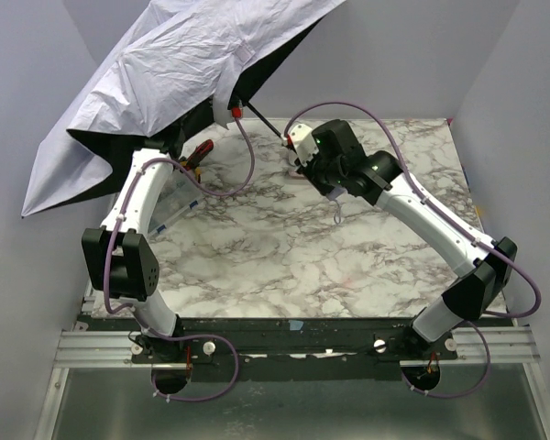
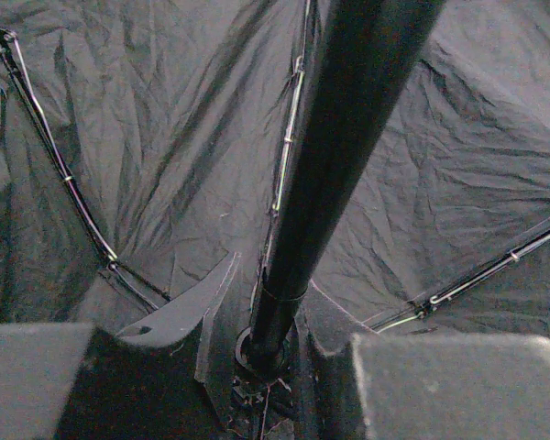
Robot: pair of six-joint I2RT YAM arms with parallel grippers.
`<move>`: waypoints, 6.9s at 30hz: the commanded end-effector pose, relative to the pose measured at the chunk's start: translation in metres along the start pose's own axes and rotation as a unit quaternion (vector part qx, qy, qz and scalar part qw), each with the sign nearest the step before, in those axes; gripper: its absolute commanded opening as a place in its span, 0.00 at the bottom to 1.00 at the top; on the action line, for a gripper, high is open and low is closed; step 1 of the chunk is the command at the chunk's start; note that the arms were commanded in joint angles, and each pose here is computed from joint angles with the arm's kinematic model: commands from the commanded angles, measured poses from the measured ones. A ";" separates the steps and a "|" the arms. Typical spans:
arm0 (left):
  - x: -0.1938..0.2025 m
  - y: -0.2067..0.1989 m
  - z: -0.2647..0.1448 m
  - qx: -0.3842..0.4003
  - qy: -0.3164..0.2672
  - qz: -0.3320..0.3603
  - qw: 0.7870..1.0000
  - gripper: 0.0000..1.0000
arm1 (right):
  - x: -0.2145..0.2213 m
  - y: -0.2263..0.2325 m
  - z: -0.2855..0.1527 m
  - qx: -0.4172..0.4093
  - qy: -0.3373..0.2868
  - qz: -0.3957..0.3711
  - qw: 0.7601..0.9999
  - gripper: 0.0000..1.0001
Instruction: Open the umbrella
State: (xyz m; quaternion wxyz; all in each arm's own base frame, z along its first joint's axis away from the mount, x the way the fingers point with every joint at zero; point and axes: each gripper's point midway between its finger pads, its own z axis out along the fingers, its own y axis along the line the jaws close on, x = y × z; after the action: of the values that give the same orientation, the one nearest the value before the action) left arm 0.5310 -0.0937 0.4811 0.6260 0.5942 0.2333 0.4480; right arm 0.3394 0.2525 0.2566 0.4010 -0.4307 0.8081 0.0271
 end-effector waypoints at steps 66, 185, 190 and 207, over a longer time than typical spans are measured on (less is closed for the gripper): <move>-0.238 0.058 -0.100 0.023 -0.326 -0.214 0.921 0.91 | -0.126 0.017 -0.083 -0.137 -0.328 0.196 0.914 0.01; -0.231 0.058 -0.079 0.160 -0.110 -0.909 0.368 0.00 | -0.079 -0.275 -0.139 0.445 -0.404 -0.015 0.799 0.29; -0.234 0.052 -0.071 0.177 -0.110 -0.907 0.366 0.00 | -0.092 -0.272 -0.138 0.415 -0.426 -0.025 0.803 0.31; -0.246 0.062 -0.046 0.173 -0.119 -0.920 0.330 0.00 | -0.146 -0.107 -0.091 0.141 -0.473 -0.094 0.865 0.26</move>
State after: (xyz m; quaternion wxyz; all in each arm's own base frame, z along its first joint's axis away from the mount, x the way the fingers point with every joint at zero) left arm 0.3732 -0.2781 0.4301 0.5012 0.1092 0.6795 -0.5245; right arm 0.4060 0.2360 0.4289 0.7799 -0.3906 0.4824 0.0804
